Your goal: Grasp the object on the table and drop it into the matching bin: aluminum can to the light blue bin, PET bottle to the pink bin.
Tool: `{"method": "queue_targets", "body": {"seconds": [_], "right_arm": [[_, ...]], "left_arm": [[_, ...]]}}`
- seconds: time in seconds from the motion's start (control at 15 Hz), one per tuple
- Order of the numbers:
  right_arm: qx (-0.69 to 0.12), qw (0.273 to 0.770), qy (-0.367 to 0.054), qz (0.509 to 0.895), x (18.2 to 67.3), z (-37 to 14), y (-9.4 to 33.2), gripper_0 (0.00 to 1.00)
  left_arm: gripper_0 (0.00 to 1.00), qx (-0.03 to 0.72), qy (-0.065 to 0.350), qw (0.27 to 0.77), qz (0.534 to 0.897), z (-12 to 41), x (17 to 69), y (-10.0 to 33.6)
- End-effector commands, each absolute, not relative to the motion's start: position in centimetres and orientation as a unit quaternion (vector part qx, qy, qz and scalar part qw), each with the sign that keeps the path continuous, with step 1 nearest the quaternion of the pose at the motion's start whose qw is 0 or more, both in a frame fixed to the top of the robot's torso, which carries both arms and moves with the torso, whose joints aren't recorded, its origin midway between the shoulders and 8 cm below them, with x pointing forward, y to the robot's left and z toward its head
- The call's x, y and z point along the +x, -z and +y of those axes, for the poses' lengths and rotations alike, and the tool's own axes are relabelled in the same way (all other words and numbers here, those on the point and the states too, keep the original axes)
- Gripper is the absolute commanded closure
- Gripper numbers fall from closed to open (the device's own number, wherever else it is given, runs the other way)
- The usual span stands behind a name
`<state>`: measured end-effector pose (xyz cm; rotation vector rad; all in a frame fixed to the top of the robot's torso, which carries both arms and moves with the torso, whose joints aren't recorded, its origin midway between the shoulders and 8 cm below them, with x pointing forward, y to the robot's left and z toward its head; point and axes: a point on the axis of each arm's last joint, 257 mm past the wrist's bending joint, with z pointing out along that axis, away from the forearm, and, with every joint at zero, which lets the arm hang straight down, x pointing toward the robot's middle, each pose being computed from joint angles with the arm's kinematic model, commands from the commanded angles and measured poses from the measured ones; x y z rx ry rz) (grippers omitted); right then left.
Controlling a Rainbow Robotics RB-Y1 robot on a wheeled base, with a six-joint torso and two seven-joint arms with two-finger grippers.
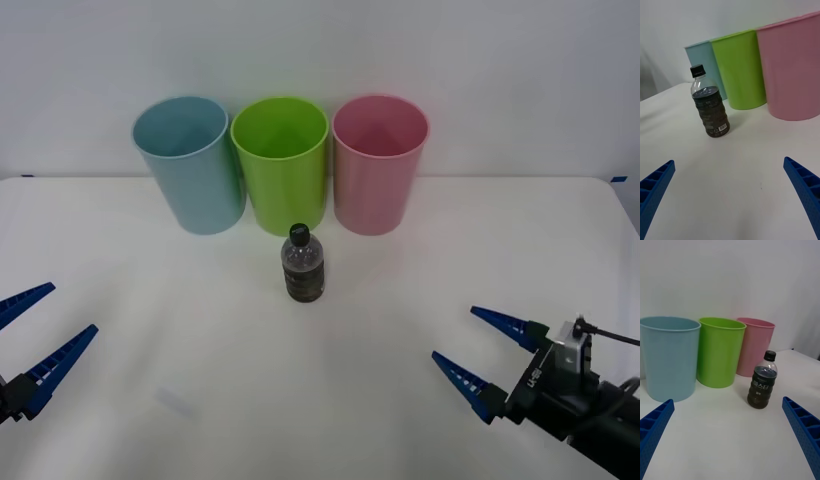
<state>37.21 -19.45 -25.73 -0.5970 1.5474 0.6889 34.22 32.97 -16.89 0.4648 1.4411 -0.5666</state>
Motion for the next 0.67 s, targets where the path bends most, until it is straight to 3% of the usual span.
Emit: {"method": "queue_targets", "body": {"seconds": [0.07, 0.67], "right_arm": [[-0.262, 0.623, -0.295, 0.675, 38.4, -17.2, 26.3, 0.0], [-0.266, 0.63, -0.271, 0.678, 41.9, -10.6, 26.8, 0.0]], "left_arm": [[0.0, 0.208, 0.253, 0.691, 0.645, 33.0, 34.2, 16.9], [0.0, 0.208, 0.253, 0.691, 0.645, 33.0, 34.2, 16.9]]}}
